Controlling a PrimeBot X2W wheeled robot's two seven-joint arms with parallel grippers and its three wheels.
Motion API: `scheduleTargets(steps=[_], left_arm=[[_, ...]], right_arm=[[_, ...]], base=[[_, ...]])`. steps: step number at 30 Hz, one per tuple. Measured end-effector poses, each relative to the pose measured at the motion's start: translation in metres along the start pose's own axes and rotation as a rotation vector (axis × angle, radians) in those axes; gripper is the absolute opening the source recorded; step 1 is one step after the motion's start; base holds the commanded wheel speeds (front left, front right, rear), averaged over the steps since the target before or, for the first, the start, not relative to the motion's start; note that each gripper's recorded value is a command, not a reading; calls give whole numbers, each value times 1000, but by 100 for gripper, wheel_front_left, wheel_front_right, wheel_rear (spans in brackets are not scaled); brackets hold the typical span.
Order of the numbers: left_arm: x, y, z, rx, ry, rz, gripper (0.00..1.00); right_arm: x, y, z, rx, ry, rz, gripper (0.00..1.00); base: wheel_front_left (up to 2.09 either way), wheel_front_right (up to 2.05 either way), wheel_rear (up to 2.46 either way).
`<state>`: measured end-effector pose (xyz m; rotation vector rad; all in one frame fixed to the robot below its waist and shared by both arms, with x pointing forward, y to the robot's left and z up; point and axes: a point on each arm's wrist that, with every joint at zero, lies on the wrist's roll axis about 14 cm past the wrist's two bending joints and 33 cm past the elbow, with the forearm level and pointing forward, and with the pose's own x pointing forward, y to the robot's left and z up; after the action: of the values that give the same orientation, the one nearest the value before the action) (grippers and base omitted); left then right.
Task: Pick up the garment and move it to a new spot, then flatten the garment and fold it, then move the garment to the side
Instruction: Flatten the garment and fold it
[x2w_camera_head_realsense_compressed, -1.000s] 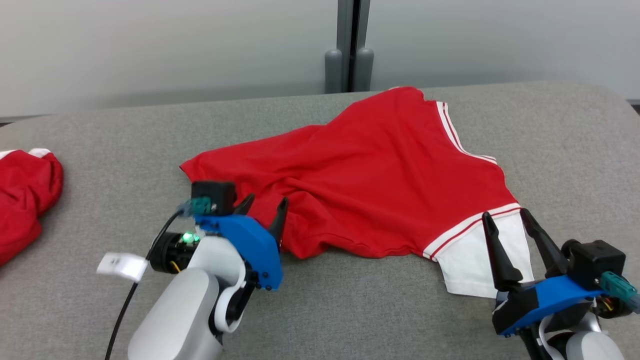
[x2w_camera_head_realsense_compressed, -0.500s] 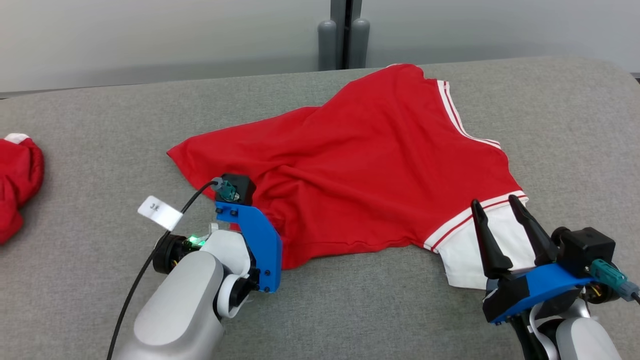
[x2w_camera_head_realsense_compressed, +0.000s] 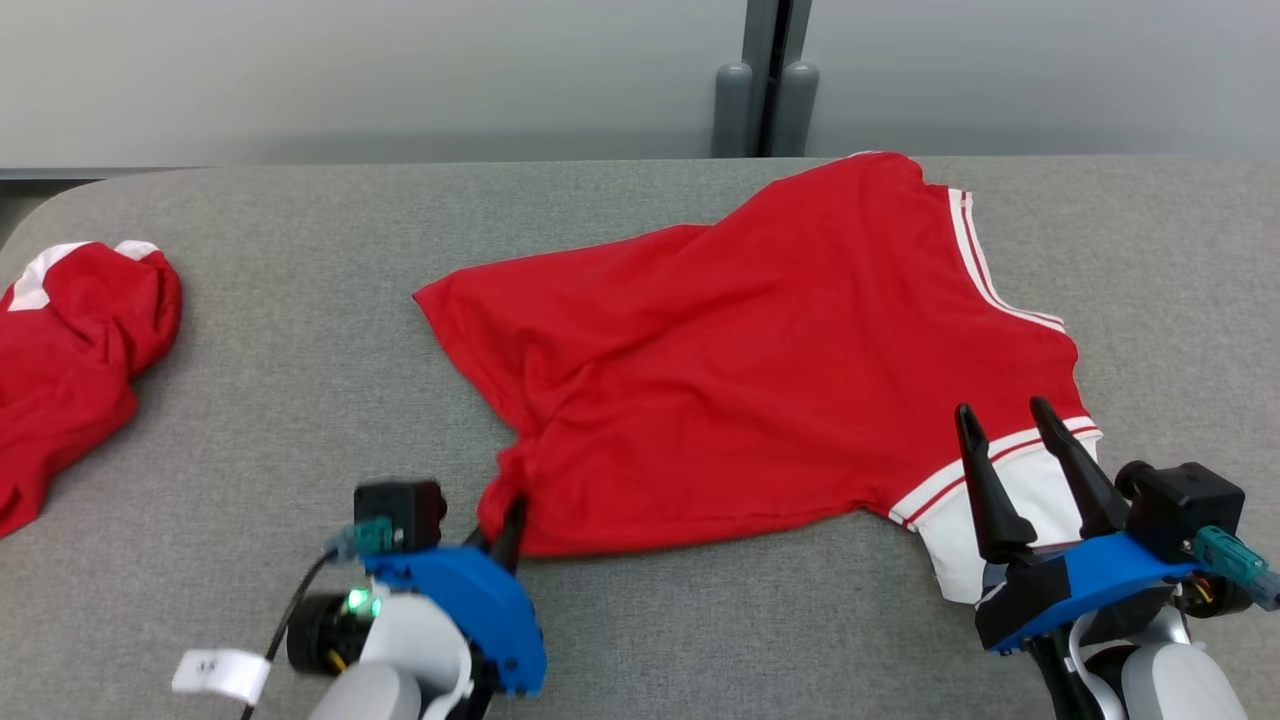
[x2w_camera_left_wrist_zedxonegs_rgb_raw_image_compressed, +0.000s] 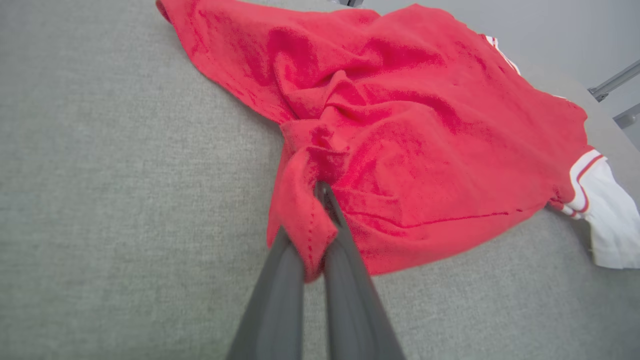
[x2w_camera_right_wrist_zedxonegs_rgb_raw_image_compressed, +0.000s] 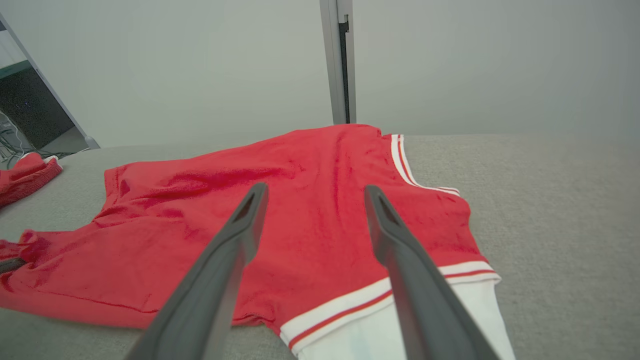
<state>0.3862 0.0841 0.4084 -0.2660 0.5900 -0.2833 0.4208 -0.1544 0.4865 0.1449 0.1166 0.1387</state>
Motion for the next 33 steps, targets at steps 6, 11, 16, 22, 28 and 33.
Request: scheduleTargets(steps=[6,11,16,22,28,33], left_arm=[[-29,11,-60,-54,167,57,100],[-41,24,-49,-60,159,98,100],[-20,25,9,-21,41,88,100],[29,28,32,-25,87,107,100],[68,40,20,-30,211,158,100],[84,51,12,-39,269,205,100]], right_arm=[[2,6,-2,7,6,17,100],[2,6,-2,8,6,18,100],[3,3,-6,10,18,9,100],[6,-1,-12,14,35,1,100],[7,-13,-17,8,47,-30,100],[5,-23,-20,5,55,-58,100]], base=[[0,0,0],[0,0,0],[0,0,0],[0,0,0],[0,0,0],[0,0,0]])
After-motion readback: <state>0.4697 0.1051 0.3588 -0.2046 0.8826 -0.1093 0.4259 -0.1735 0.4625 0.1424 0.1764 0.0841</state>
